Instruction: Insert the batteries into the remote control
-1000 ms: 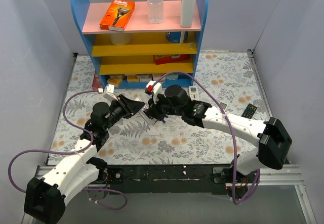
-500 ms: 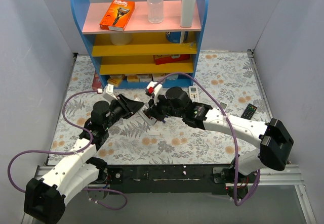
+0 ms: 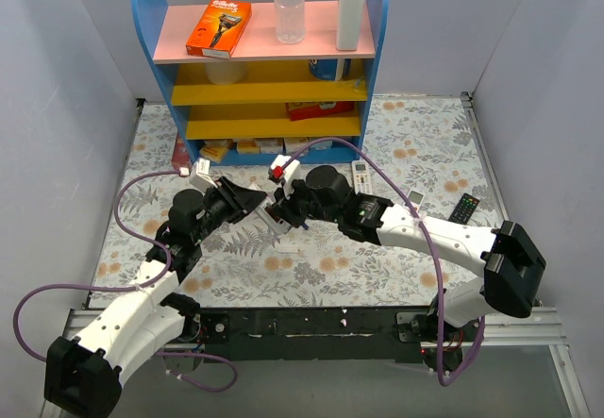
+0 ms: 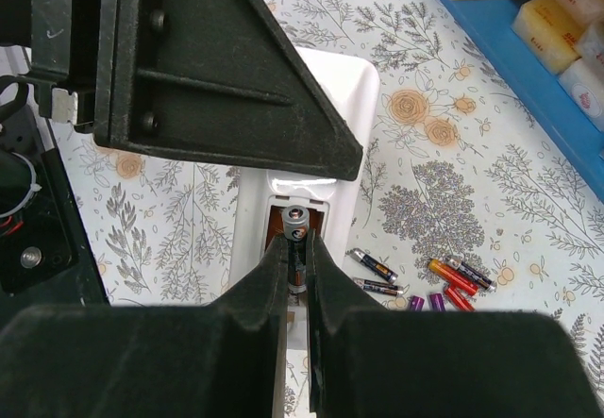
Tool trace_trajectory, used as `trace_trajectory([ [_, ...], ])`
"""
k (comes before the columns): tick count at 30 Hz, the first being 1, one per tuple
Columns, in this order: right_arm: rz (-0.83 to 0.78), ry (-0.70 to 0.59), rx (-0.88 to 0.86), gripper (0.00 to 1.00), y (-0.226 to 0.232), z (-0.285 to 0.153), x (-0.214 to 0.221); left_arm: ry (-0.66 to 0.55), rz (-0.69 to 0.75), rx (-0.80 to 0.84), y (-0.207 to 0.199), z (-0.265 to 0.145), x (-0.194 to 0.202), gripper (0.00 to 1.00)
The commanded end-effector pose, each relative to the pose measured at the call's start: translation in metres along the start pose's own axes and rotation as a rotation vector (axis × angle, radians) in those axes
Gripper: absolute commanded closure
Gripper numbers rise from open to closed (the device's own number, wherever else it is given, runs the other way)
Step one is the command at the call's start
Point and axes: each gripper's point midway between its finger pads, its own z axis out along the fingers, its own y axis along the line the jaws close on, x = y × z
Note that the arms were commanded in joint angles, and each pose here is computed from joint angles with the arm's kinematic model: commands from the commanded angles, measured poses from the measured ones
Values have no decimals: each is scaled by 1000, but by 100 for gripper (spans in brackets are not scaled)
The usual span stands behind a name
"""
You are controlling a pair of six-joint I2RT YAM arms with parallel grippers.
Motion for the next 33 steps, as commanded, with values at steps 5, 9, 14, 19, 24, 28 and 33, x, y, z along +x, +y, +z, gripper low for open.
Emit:
trace_trajectory([
  [5, -27, 30, 31, 96, -4, 9, 17, -46, -17, 33, -21, -6, -16, 100],
  [9, -25, 63, 61, 94, -9, 11, 29, -46, -38, 17, -20, -6, -16, 100],
  [14, -23, 82, 97, 93, -15, 10, 35, -42, -45, -10, -14, -5, -14, 100],
  [19, 11, 94, 174, 91, -27, 10, 38, -39, -42, -18, -12, -6, -13, 100],
  [24, 42, 127, 184, 86, -28, 13, 44, -33, -36, -15, -9, -6, -11, 100],
  [28, 50, 130, 149, 81, -21, 18, 43, -27, -23, -8, -10, -6, -9, 100],
  [33, 49, 120, 138, 74, -19, 17, 38, -14, -17, -7, -9, -5, -7, 100],
])
